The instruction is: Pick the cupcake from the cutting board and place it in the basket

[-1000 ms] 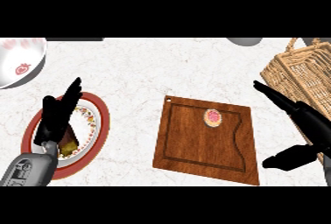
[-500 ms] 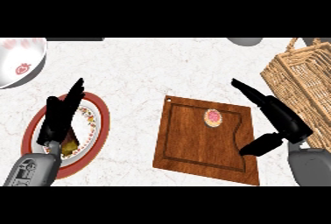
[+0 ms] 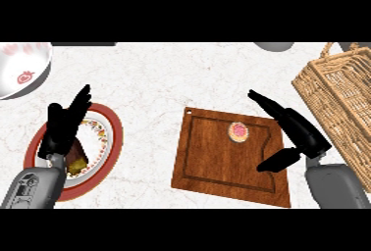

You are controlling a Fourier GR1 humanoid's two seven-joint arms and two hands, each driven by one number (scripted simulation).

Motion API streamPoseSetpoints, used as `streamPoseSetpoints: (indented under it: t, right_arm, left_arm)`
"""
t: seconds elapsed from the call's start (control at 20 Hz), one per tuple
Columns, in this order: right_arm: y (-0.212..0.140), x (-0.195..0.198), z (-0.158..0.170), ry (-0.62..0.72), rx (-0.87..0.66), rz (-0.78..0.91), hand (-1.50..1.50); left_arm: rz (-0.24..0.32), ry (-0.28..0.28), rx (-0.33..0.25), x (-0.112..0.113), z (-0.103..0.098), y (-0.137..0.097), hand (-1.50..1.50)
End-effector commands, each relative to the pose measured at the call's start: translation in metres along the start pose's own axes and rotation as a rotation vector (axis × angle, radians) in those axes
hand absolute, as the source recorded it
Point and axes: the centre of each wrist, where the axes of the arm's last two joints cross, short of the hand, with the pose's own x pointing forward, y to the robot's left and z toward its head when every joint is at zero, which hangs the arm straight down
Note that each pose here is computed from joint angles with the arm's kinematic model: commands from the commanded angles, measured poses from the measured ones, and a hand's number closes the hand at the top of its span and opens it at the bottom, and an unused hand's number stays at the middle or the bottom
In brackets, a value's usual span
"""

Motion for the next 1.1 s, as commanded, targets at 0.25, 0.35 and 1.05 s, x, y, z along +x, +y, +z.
streamPoseSetpoints:
  t: [0.25, 0.35, 1.05]
  right_arm:
    - [0.004, -0.009, -0.019, 0.018, 0.012, -0.001, -1.50]
    - [0.024, 0.006, -0.012, 0.028, 0.025, 0.002, -1.50]
    - [0.043, 0.000, -0.030, 0.040, 0.051, -0.040, -1.50]
  left_arm:
    - [-0.002, -0.001, -0.021, 0.002, 0.004, -0.006, 0.00]
    - [0.002, 0.011, -0.008, -0.008, -0.010, -0.009, 0.00]
    - [-0.016, 0.005, 0.005, 0.003, -0.016, -0.013, 0.00]
